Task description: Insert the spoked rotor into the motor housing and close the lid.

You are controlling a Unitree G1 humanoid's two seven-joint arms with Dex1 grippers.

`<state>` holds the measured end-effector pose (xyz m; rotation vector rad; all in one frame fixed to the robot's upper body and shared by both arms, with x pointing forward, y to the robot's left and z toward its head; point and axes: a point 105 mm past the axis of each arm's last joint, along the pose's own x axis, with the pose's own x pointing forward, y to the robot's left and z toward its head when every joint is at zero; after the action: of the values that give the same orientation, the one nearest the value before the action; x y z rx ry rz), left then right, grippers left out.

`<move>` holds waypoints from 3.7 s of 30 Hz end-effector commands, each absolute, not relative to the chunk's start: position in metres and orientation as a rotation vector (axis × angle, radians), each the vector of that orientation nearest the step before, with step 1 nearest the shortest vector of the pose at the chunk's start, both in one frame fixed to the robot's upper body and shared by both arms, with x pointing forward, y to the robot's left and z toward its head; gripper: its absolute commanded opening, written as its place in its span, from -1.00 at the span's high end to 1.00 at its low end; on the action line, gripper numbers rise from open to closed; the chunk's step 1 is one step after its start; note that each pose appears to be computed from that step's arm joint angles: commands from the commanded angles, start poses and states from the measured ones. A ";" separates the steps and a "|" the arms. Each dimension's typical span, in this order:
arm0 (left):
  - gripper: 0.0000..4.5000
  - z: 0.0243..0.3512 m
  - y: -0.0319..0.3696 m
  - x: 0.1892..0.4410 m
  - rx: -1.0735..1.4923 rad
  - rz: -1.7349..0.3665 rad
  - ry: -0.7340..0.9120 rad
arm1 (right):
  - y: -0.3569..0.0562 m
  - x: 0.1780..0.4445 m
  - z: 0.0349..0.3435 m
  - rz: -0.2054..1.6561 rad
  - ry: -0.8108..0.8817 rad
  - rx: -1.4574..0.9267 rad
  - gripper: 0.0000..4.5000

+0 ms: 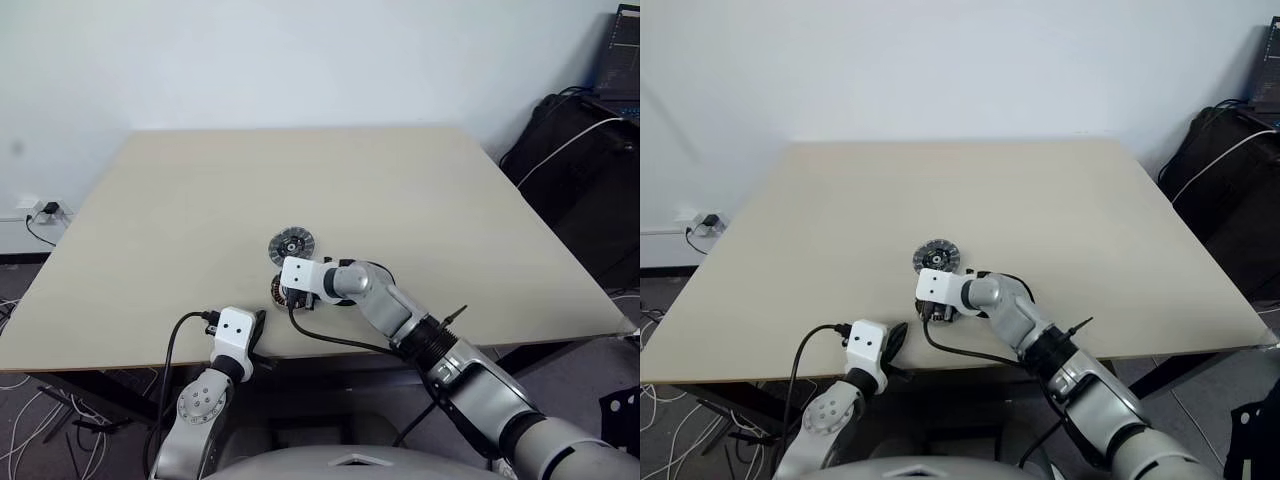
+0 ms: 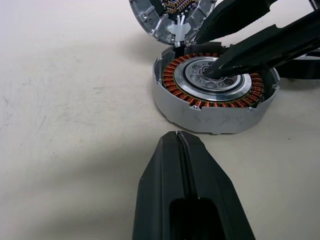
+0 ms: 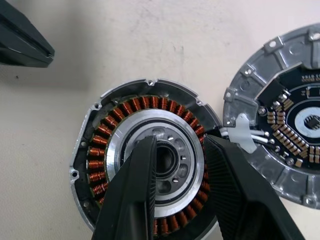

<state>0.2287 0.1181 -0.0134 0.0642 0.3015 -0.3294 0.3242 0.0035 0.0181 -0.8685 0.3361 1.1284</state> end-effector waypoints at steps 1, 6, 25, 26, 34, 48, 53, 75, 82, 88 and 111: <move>1.00 -0.006 0.117 0.232 0.048 -0.321 0.264 | 0.006 0.333 0.033 1.119 0.282 -0.895 0.30; 1.00 -0.006 0.117 0.232 0.049 -0.320 0.265 | 0.003 0.339 0.036 1.095 0.280 -0.890 0.30; 1.00 -0.007 0.118 0.234 0.051 -0.314 0.266 | 0.004 0.334 0.027 1.143 0.310 -0.963 0.30; 1.00 -0.007 0.118 0.234 0.051 -0.313 0.266 | 0.005 0.334 0.026 1.146 0.310 -0.968 0.30; 1.00 -0.008 0.117 0.234 0.050 -0.314 0.266 | 0.010 0.333 0.024 1.155 0.305 -0.990 0.30; 1.00 -0.007 0.115 0.234 0.046 -0.320 0.264 | -0.004 0.338 0.011 1.098 0.436 -0.917 0.30; 1.00 -0.007 0.114 0.234 0.046 -0.322 0.264 | -0.006 0.337 0.010 1.089 0.464 -0.898 0.30; 1.00 -0.007 0.114 0.234 0.048 -0.329 0.268 | -0.005 0.334 0.021 1.066 0.439 -0.797 0.99; 1.00 -0.007 0.113 0.234 0.046 -0.336 0.272 | -0.008 0.334 0.029 1.031 0.432 -0.714 0.99; 1.00 -0.008 0.112 0.233 0.044 -0.340 0.275 | -0.011 0.332 0.031 1.018 0.461 -0.627 0.99; 1.00 -0.009 0.111 0.233 0.042 -0.341 0.282 | -0.005 0.334 0.035 0.972 0.536 -0.435 0.99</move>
<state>0.2294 0.1151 -0.0161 0.0546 0.3105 -0.3349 0.3274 -0.0107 0.0173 -0.4309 0.5971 0.9674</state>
